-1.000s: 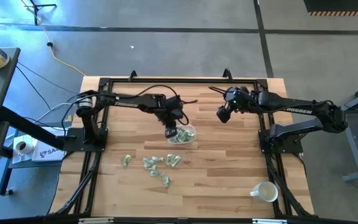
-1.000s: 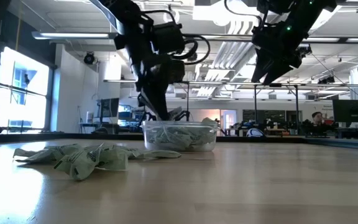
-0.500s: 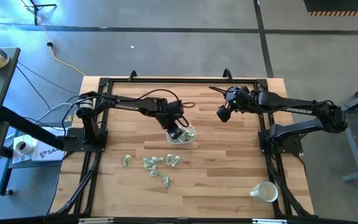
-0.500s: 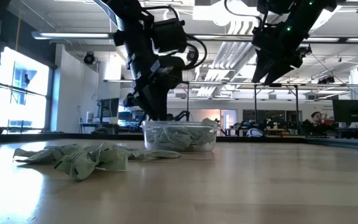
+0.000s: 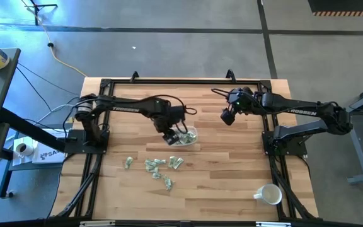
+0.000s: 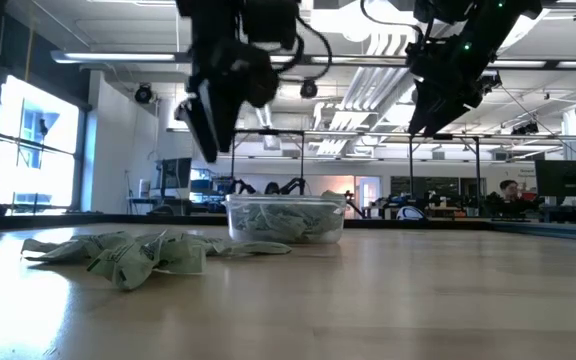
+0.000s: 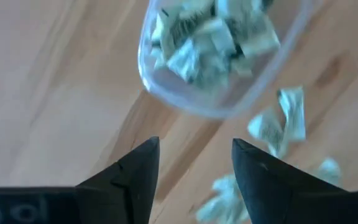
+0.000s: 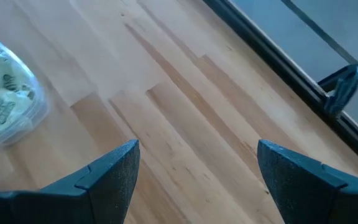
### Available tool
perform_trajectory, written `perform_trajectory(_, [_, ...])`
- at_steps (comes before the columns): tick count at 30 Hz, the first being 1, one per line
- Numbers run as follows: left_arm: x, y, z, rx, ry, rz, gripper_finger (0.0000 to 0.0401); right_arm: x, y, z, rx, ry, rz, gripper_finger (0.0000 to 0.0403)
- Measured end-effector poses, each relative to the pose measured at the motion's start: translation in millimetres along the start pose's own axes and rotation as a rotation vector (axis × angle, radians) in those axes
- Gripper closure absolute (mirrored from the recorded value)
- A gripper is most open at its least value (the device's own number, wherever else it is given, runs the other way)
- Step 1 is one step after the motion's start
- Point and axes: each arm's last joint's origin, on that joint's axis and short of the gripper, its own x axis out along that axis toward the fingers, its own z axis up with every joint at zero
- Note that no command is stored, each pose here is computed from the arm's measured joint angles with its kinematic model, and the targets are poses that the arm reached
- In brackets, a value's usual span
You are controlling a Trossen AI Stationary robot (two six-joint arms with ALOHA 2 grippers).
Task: Pick and place Stevia / Truvia into bins
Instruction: Put the stevia packet into the transparent container
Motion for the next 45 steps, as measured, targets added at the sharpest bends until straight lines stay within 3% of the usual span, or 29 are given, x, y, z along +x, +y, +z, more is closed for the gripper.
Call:
perform_trajectory(4, [-14.7,-2.9,-28.0,0.040,0.049,0.109,0.0173,0.0,1.3,-0.3,-0.019,0.012,0.046,0.0089])
perform_trajectory(7, [-14.8,2.8,-54.6,-0.004,0.093,0.151,0.0183,-0.1,1.7,-0.8,-0.039,0.019,0.061,0.0089])
perform_trajectory(10, [-11.8,13.0,-88.3,-0.110,0.125,0.154,0.0192,-0.1,1.8,-0.7,-0.057,0.019,0.066,0.0089])
perform_trajectory(17, [17.3,36.6,-161.9,-0.481,0.187,0.094,0.0197,-0.1,2.0,-0.3,-0.074,0.014,0.067,0.0089])
perform_trajectory(22, [39.0,32.8,-191.8,-0.528,0.239,0.128,0.0180,-0.1,2.1,0.0,-0.073,0.011,0.068,0.0089])
perform_trajectory(30, [61.0,21.8,-198.2,-0.526,0.180,0.117,0.0154,0.0,2.0,0.0,-0.073,0.011,0.070,0.0089])
perform_trajectory(36, [82.5,19.6,-195.5,-0.529,0.174,0.088,0.0157,0.1,1.7,-0.2,-0.073,0.013,0.067,0.0089])
perform_trajectory(41, [88.8,20.7,-195.5,-0.533,0.190,0.121,0.0183,1.2,-2.2,-0.6,-0.063,0.025,0.044,0.0089])
perform_trajectory(45, [89.1,21.8,-195.6,-0.526,0.172,0.136,0.0230,2.7,-7.5,0.3,-0.046,0.029,0.022,0.0089])
